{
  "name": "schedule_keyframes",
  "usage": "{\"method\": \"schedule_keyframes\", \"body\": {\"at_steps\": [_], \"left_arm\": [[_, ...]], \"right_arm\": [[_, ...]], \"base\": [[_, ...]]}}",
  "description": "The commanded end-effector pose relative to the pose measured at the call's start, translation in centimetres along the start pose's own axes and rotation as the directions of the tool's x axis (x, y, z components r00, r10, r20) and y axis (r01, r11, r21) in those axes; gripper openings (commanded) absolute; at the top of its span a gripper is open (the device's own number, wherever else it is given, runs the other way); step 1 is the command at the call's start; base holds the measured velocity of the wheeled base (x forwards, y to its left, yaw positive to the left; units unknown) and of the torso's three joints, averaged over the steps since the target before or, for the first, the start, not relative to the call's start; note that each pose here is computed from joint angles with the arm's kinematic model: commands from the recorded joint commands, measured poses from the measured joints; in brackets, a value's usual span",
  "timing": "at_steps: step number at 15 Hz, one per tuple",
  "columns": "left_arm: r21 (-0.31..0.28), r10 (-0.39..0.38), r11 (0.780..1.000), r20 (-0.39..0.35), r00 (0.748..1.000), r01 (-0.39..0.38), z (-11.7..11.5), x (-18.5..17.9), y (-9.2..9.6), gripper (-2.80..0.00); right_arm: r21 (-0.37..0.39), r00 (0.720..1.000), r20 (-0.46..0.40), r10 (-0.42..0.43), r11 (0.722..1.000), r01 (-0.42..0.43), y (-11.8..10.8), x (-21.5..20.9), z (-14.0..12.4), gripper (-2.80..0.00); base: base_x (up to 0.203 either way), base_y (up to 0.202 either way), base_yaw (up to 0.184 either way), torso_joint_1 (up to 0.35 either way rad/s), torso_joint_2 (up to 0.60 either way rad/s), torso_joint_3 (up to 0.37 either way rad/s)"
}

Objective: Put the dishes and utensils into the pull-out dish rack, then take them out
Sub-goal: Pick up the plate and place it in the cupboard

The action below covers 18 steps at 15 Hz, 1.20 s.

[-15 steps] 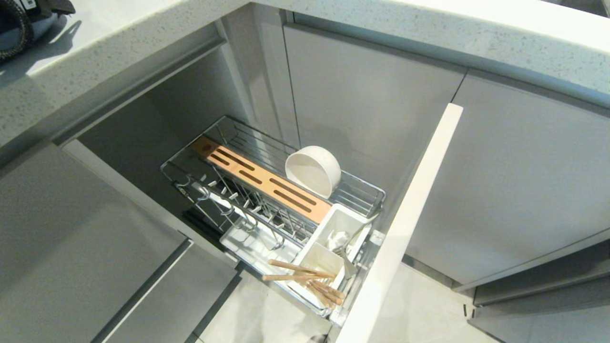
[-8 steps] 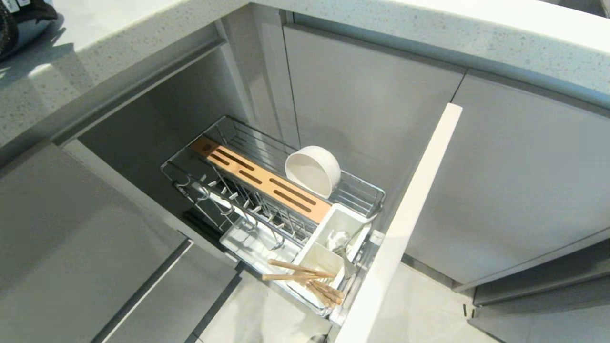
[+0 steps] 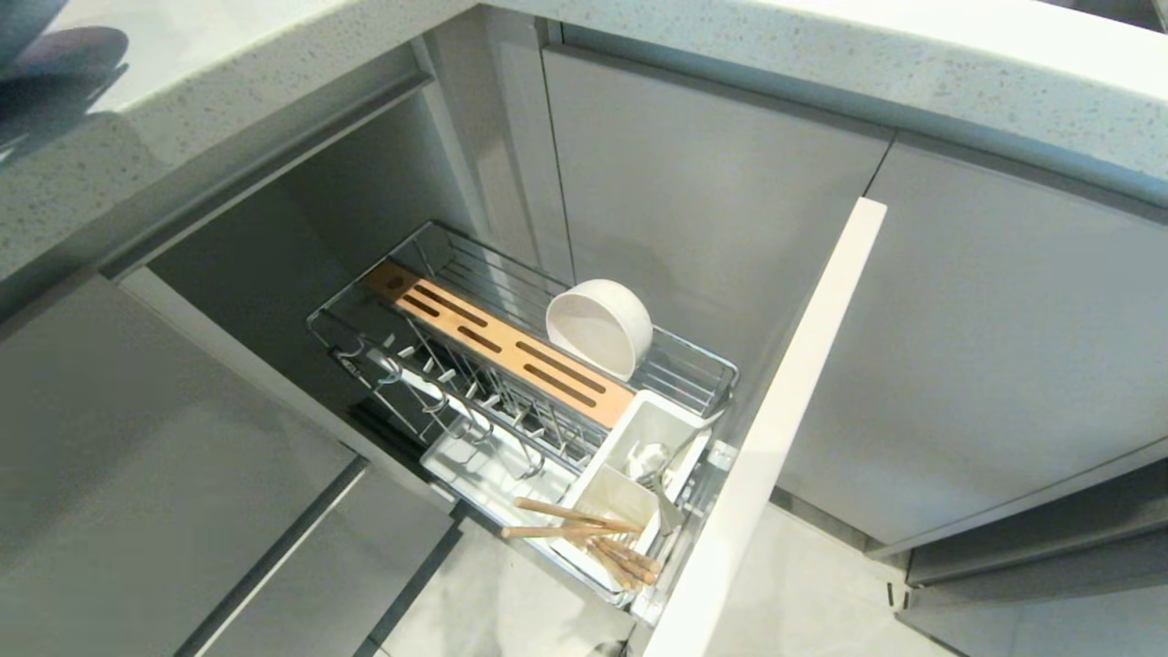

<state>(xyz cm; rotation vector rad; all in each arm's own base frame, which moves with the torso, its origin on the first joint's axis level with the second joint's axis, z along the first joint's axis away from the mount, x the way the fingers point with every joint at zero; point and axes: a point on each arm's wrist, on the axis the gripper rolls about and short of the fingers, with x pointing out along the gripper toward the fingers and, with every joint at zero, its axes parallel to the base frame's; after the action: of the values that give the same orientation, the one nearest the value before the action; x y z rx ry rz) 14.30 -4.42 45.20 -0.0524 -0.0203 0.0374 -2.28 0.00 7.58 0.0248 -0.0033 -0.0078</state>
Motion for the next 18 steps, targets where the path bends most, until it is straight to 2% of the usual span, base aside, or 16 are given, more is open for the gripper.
{"method": "schedule_keyframes", "body": {"at_steps": [1, 3, 5, 7, 10, 11, 12, 14, 15, 17, 18], "left_arm": [[-0.049, -0.038, 0.998, 0.114, 0.993, 0.044, 1.6, -2.5, 0.5, -2.80], [-0.112, -0.054, 0.990, 0.255, 0.965, 0.085, 3.2, -3.8, 0.7, -2.80], [-0.155, -0.044, 0.982, 0.365, 0.930, 0.107, 4.4, -4.7, 1.0, -2.80], [-0.208, -0.020, 0.968, 0.488, 0.873, 0.139, 5.7, -5.2, 1.2, -2.80], [-0.271, 0.012, 0.946, 0.575, 0.818, 0.176, 6.6, -5.8, 1.3, -2.80], [-0.311, 0.002, 0.920, 0.615, 0.788, 0.240, 7.1, -6.2, 1.2, -2.80], [-0.355, -0.004, 0.881, 0.656, 0.755, 0.313, 7.5, -6.6, 1.0, -2.80], [-0.431, -0.003, 0.791, 0.708, 0.706, 0.435, 7.6, -6.7, 0.4, -2.80], [-0.465, 0.009, 0.736, 0.734, 0.679, 0.493, 7.4, -6.7, 0.0, -2.80], [-0.509, 0.039, 0.656, 0.760, 0.649, 0.557, 6.4, -6.4, -1.0, -2.80], [-0.530, 0.052, 0.617, 0.765, 0.642, 0.581, 5.7, -6.3, -1.6, -2.80]], "right_arm": [[0.001, 1.000, 0.003, 0.000, 1.000, 0.000, 0.0, 0.0, 0.0, -2.80], [0.000, 1.000, 0.003, 0.000, 1.000, 0.000, 0.0, 0.0, 0.0, -2.80], [0.000, 1.000, 0.002, 0.000, 1.000, 0.000, 0.0, 0.0, 0.0, -2.80], [0.000, 1.000, 0.003, 0.000, 1.000, 0.000, 0.0, 0.0, 0.0, -2.80], [0.000, 1.000, 0.003, 0.000, 1.000, 0.000, 0.0, 0.0, 0.0, -2.80], [0.001, 1.000, 0.003, 0.000, 1.000, 0.000, 0.0, 0.0, 0.0, -2.80], [0.000, 1.000, 0.003, 0.000, 1.000, 0.000, 0.0, 0.0, 0.0, -2.80], [0.000, 1.000, 0.002, 0.000, 1.000, 0.000, 0.0, 0.0, 0.0, -2.80], [0.000, 1.000, 0.003, 0.000, 1.000, 0.000, 0.0, 0.0, 0.0, -2.80], [0.000, 1.000, 0.003, 0.000, 1.000, 0.000, 0.0, 0.0, 0.0, -2.80], [0.000, 1.000, 0.002, 0.000, 1.000, 0.000, 0.0, 0.0, 0.0, -2.80]], "base": [[0.000, 0.000, 0.000, 0.000, 0.00, 0.000], [0.000, 0.000, 0.000, 0.000, 0.00, 0.000], [0.000, 0.000, 0.000, 0.000, 0.00, 0.000], [0.000, 0.000, 0.000, 0.000, 0.00, 0.000], [0.000, 0.000, 0.000, 0.000, 0.00, 0.000], [0.000, 0.000, 0.000, 0.000, 0.00, 0.000], [0.000, 0.000, 0.000, 0.000, 0.00, 0.000], [0.000, 0.000, 0.000, 0.000, 0.00, 0.000], [0.000, 0.000, 0.000, 0.000, 0.00, 0.000], [0.000, 0.000, 0.000, 0.000, 0.00, 0.000], [0.000, 0.000, 0.000, 0.000, 0.00, 0.000]]}}
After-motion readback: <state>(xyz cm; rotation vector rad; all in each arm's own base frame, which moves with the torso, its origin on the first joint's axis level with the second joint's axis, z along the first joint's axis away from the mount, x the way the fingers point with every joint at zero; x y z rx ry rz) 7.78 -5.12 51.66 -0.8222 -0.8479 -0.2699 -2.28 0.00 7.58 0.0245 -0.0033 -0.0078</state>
